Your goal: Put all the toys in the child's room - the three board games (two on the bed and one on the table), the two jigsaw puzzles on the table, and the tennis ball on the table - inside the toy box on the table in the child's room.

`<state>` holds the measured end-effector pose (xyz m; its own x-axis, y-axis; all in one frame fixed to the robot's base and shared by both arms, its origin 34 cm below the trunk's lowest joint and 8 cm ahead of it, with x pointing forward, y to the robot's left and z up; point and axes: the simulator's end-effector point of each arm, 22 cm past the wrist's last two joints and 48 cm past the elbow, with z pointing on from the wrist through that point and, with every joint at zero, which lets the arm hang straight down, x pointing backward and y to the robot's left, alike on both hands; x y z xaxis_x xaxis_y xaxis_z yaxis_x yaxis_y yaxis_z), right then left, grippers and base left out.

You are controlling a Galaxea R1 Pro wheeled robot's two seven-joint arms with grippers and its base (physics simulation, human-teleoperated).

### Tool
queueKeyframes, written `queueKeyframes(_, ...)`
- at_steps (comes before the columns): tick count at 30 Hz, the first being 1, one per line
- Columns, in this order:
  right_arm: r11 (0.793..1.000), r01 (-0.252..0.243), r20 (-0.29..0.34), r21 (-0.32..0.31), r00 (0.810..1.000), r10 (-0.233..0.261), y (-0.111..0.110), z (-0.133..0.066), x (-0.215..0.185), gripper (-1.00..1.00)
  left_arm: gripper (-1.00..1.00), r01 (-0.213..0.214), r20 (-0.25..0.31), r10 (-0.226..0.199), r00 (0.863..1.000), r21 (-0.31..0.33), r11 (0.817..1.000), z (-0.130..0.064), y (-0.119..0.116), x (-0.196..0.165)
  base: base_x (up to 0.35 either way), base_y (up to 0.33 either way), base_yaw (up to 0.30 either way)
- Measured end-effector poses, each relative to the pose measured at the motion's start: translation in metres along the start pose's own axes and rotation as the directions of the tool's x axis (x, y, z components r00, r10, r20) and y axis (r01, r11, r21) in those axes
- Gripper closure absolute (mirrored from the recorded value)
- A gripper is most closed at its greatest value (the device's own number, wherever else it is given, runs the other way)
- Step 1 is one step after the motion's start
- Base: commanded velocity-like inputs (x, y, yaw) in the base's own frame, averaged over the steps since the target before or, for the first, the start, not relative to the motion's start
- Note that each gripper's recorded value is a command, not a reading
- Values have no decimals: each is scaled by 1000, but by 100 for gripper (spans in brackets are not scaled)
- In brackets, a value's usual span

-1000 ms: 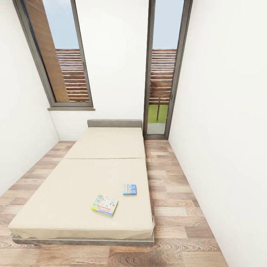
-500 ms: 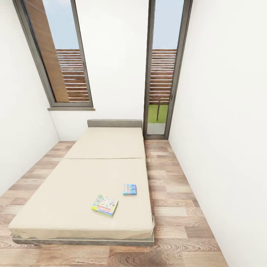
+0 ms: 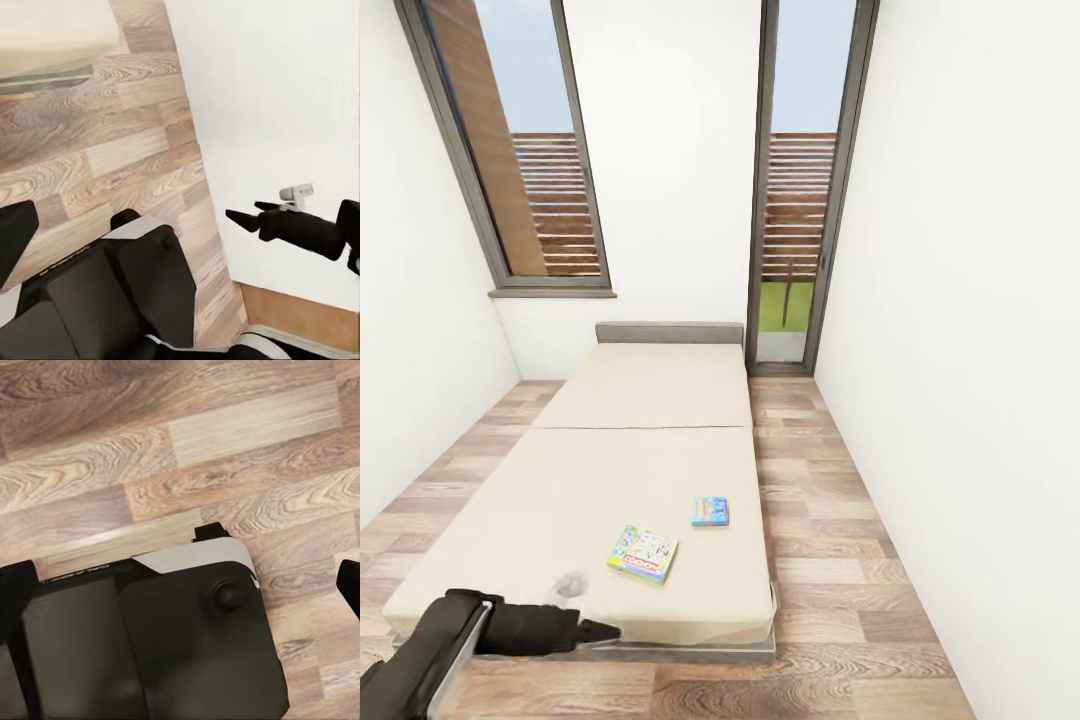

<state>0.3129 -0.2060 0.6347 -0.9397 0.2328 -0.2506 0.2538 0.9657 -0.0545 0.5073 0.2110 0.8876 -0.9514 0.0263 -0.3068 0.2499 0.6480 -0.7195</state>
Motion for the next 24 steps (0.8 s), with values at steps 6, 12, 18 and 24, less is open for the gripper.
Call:
queueKeyframes(6, 996, 2, 2, -93, 1000, -2, 20, -1, -1, -100, -100, -79, 52, 77, 996, 37, 996, -24, -40, -39, 0, 0, 0)
queueKeyframes(12, 979, -1, 95, -204, 995, 21, 47, -8, -48, -100, -100, -82, 105, 82, 991, -7, 997, -37, -32, -56, 0, 0, 0)
queueKeyframes(18, 897, 55, 169, -439, 985, 22, 75, -38, -105, -100, -100, -83, 140, 89, 986, -52, 995, -46, -25, -69, 0, 0, 0)
queueKeyframes(24, 743, 84, 129, -664, 992, 2, 79, -92, -150, -100, -100, -81, 150, 90, 985, -67, 994, -49, -22, -73, 0, 0, 0)
